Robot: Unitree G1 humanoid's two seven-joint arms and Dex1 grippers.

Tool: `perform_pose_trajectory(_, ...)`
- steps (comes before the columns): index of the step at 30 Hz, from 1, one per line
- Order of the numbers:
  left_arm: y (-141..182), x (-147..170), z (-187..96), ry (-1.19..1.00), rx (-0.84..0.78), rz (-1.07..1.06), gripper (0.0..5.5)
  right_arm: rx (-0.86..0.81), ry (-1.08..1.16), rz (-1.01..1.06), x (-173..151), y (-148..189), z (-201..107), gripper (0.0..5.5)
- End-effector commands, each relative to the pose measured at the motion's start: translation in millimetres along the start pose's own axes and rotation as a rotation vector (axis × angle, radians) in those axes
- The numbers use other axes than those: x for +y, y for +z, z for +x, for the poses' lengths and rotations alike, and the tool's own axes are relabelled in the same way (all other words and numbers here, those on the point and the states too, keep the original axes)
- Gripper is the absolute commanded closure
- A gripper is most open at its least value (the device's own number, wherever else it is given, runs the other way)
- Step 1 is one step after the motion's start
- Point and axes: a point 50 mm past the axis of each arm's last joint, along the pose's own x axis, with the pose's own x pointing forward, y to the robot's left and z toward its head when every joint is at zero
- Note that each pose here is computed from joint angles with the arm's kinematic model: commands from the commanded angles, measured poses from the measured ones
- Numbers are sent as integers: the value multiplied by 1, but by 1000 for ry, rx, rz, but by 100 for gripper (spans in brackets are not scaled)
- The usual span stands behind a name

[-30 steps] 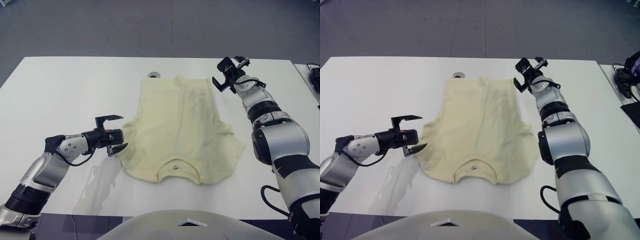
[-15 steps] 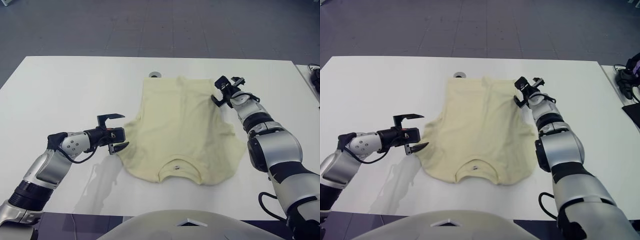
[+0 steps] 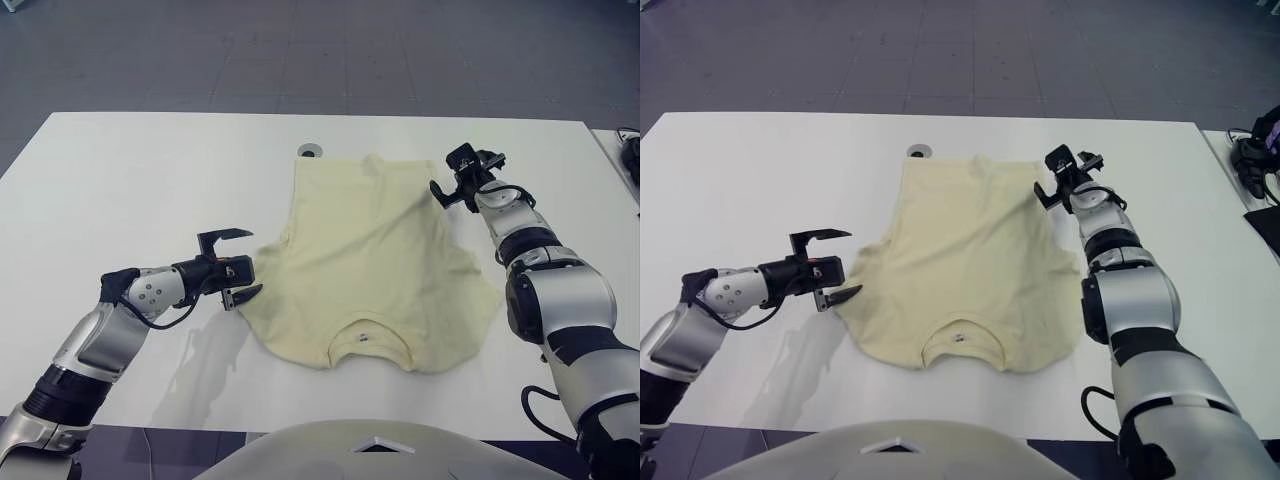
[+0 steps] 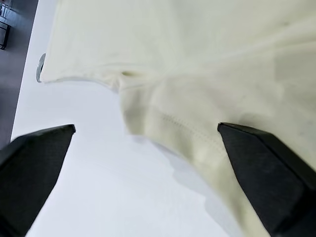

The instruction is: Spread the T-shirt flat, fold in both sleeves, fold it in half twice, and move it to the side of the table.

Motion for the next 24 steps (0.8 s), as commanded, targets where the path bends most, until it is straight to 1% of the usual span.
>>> perform_pose_trajectory(1,0,-3,4,6,-21,-106,13,-113,-19,21,-21,18,-5,10)
perform_pose_trajectory(3,7,9,-3,83,-75,-173,13,-158,-19,41,-31,13,-14,10)
perform_pose_trajectory(5,10,21,-16,149,-87,-196,13,-207,-16,88,-37,5,-31,10)
perform_pose_trajectory(7,8,29,-32,191,-61,-184,13,-242,-14,174,-34,-2,-61,10)
perform_pose_trajectory(10,5,29,-53,234,-26,-209,13,-259,-6,309,-17,-15,-117,10)
perform_pose_trajectory(12,0,19,-62,279,-13,-340,13,-243,-25,415,-7,-25,-144,10)
perform_pose_trajectory(14,-9,5,-65,324,20,-524,13,-199,-33,485,4,-38,-163,10)
perform_pose_trajectory(16,-17,-13,-65,357,49,-691,13,-132,-32,519,17,-54,-182,10)
perform_pose_trajectory(19,-23,-39,-67,352,93,-844,13,-80,-24,563,27,-64,-202,10)
perform_pose_trajectory(23,-21,-55,-68,357,113,-975,88,14,-22,598,35,-76,-222,10)
perform_pose_trajectory(24,-21,-58,-67,358,114,-1005,104,47,-27,613,37,-81,-227,31)
